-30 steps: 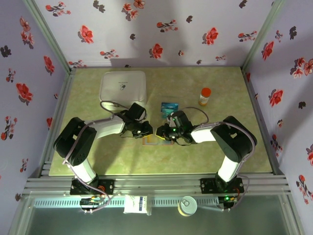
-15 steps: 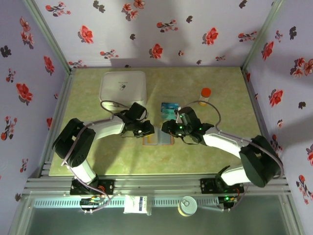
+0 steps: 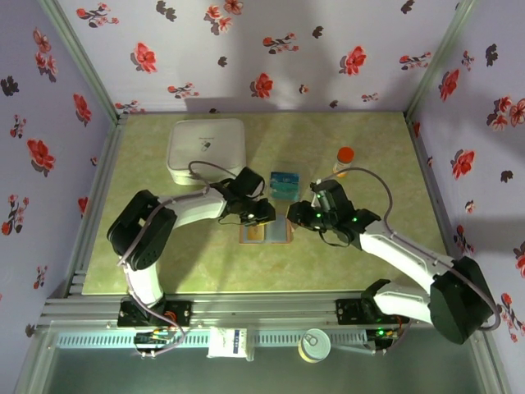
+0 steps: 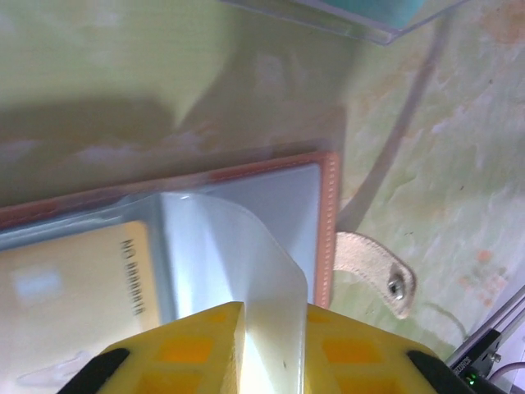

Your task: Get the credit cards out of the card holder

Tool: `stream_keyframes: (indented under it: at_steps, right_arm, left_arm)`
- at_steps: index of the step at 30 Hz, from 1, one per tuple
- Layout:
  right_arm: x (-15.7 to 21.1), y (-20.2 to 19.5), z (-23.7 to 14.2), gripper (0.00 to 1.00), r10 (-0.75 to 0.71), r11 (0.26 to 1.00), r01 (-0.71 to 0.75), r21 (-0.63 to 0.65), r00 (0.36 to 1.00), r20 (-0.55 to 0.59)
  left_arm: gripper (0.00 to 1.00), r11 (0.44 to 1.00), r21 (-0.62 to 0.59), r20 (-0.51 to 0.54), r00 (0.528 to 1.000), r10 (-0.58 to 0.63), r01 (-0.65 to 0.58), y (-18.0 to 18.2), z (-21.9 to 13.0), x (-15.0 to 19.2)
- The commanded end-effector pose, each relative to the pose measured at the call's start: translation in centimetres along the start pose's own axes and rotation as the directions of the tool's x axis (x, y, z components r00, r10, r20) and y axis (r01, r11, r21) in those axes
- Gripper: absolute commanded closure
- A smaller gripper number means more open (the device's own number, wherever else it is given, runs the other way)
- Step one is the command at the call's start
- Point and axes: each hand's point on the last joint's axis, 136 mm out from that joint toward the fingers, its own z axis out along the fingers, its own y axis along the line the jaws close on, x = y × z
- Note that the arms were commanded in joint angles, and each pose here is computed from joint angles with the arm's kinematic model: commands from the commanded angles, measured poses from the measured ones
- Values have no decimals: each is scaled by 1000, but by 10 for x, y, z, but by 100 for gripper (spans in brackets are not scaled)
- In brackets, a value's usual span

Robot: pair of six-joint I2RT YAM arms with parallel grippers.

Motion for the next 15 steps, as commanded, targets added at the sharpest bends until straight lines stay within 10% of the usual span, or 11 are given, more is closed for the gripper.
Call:
stream_keyframes:
  at_steps: [1, 15]
  right_arm:
    - [5, -17, -4, 67, -4, 999, 4, 51, 1000, 1]
    - [8, -22, -14, 65, 13, 998, -13, 58, 1000, 7]
  left_arm:
    - [76, 999, -23, -26, 999, 40, -41, -8, 7, 1]
    - [64, 997, -12, -60, 996, 69, -70, -23, 22, 1]
